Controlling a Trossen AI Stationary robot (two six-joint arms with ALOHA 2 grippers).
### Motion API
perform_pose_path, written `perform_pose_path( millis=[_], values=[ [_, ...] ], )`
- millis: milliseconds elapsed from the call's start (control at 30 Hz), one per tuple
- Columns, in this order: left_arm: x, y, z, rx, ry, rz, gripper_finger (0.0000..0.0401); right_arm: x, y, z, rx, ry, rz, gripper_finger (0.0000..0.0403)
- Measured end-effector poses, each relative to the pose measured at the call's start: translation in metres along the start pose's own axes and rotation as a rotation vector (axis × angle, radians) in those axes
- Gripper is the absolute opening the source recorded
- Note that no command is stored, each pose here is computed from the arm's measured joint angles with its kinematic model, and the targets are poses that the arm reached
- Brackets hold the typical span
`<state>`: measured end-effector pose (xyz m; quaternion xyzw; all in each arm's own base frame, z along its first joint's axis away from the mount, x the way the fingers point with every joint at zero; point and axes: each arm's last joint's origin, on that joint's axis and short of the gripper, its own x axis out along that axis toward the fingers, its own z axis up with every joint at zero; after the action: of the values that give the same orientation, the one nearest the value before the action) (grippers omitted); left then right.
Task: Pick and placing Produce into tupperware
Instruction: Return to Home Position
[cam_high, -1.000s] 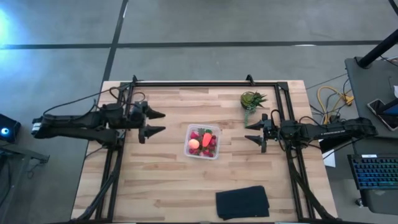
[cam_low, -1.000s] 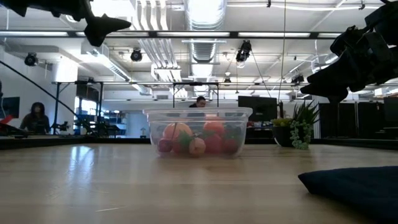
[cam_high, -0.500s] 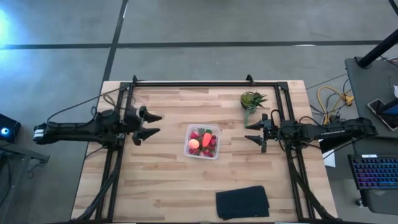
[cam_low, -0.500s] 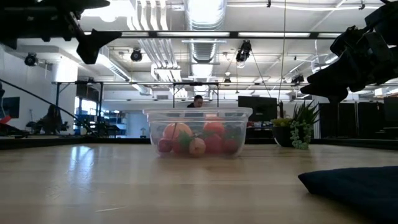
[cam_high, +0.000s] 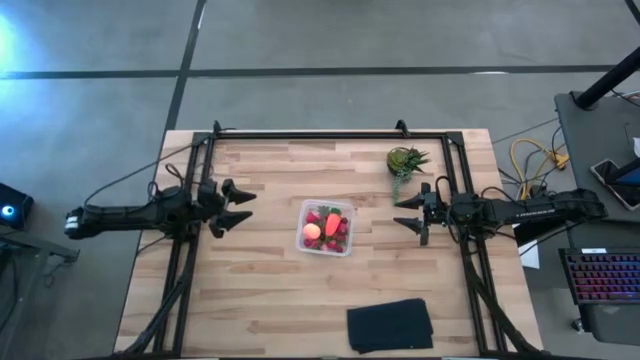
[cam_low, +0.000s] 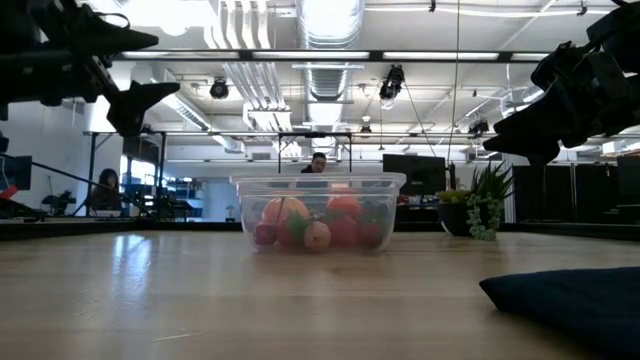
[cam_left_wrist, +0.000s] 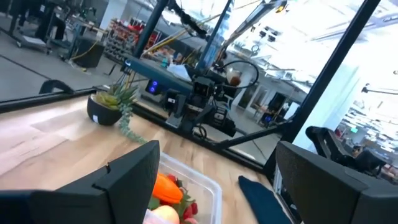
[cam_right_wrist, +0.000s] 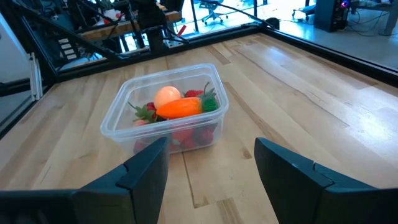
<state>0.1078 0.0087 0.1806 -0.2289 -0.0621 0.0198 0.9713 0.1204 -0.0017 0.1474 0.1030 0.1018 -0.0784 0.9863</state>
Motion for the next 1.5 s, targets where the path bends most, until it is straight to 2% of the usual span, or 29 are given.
perform_pose_path(
  millis=[133,367,1500],
  values=[
    [-0.002,0.002,-0.004,0.001,0.027,0.016,0.0306,0.0,0.0,0.0,0.0,0.0,-0.001,0.0228],
    [-0.007,0.009,-0.017,0.001,0.147,0.106,0.0306,0.0,0.0,0.0,0.0,0.0,0.0,0.0228],
    [-0.002,0.015,-0.028,0.003,0.264,0.166,0.0306,0.0,0.0,0.0,0.0,0.0,0.0,0.0228]
  ],
)
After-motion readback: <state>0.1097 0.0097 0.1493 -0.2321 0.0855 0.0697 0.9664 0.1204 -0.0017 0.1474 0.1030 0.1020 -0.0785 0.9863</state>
